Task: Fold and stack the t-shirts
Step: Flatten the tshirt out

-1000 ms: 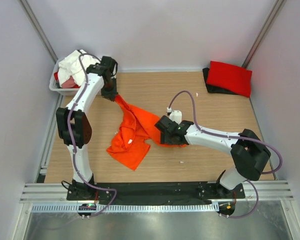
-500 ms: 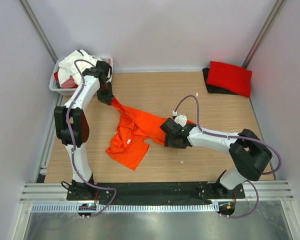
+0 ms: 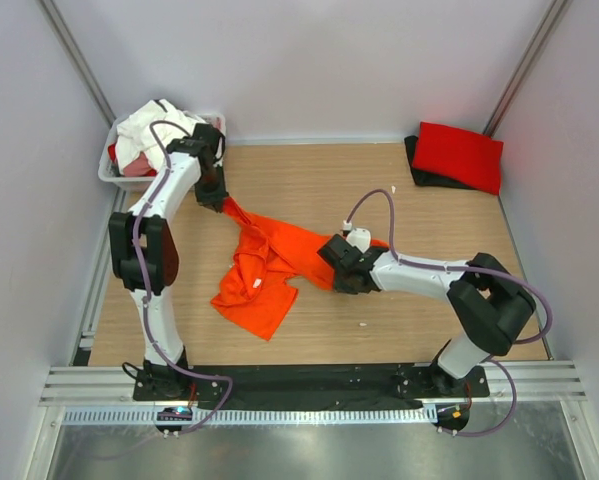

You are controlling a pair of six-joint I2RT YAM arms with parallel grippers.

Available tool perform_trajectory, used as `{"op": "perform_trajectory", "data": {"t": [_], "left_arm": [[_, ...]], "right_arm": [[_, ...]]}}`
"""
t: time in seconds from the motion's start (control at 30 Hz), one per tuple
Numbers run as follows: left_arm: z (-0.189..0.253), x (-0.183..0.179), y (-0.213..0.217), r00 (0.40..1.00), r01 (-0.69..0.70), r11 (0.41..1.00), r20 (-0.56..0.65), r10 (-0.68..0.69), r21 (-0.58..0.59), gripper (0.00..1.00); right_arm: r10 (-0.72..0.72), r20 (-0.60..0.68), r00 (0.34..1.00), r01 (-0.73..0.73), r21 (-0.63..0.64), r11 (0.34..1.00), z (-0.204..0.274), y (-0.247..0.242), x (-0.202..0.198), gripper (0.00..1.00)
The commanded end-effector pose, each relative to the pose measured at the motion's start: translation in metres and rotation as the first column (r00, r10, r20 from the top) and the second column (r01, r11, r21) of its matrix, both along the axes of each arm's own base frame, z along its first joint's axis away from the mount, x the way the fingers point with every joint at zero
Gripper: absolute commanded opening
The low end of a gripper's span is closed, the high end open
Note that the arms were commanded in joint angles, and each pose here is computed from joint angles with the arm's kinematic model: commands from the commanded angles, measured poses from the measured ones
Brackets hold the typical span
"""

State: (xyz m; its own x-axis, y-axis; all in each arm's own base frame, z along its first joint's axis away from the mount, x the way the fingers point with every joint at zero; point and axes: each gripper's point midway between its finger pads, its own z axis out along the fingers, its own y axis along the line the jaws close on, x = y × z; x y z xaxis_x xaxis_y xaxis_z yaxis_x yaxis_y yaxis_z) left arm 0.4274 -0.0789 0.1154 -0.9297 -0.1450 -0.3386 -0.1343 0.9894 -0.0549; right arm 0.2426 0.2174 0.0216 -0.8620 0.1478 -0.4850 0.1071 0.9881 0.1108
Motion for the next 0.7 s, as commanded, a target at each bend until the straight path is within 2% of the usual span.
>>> {"op": "perform_trajectory", "data": {"t": [0.0,0.17,0.2,0.27,0.3,0.37,0.4,0.5,0.53,0.6,0.63,0.67], "left_arm": [[0.034,0.003,-0.008,0.994,0.032,0.999,0.104,-0.034,0.020,0.00],[0.074,-0.012,-0.023,0.979,0.076,0.995,0.184,-0.085,0.059,0.00],[0.096,-0.020,-0.029,0.967,0.088,0.995,0.237,-0.096,0.045,0.00],[0.120,-0.034,-0.036,0.947,0.109,0.993,0.299,-0.117,0.043,0.00],[0.153,-0.046,-0.035,0.918,0.109,0.993,0.381,-0.114,0.035,0.00],[0.180,-0.062,-0.039,0.878,0.138,0.990,0.459,-0.135,0.028,0.00],[0.219,-0.082,-0.046,0.808,0.182,0.983,0.568,-0.156,0.011,0.00],[0.263,-0.118,-0.065,0.692,0.304,0.953,0.691,-0.210,-0.015,0.00],[0.289,-0.145,-0.065,0.619,0.364,0.931,0.753,-0.224,-0.023,0.00],[0.311,-0.173,-0.075,0.537,0.457,0.889,0.806,-0.249,-0.030,0.00],[0.333,-0.202,-0.072,0.463,0.524,0.851,0.851,-0.248,-0.037,0.00],[0.344,-0.218,-0.075,0.416,0.577,0.816,0.873,-0.255,-0.037,0.00]], "right_arm": [[-0.011,0.071,0.997,0.008,0.036,0.999,0.025,0.001,0.010,0.03],[-0.012,0.133,0.991,0.008,0.032,0.999,0.072,-0.011,0.010,0.01],[-0.019,0.189,0.982,0.006,0.072,0.997,0.102,-0.009,0.015,0.01],[-0.027,0.229,0.973,0.015,0.052,0.999,0.132,-0.024,0.012,0.01],[-0.044,0.296,0.954,0.011,0.109,0.994,0.171,-0.025,0.013,0.01],[-0.022,0.349,0.937,-0.021,0.118,0.993,0.206,-0.037,0.006,0.01],[-0.006,0.394,0.919,-0.062,0.161,0.985,0.232,-0.034,0.004,0.01],[0.039,0.540,0.841,-0.207,0.254,0.945,0.298,-0.045,-0.020,0.01],[0.026,0.591,0.806,-0.242,0.290,0.926,0.321,-0.055,-0.033,0.01],[0.038,0.650,0.759,-0.317,0.317,0.894,0.350,-0.065,-0.052,0.01],[0.045,0.675,0.736,-0.354,0.328,0.876,0.361,-0.068,-0.061,0.01],[0.037,0.725,0.688,-0.402,0.337,0.851,0.380,-0.081,-0.078,0.01]]}}
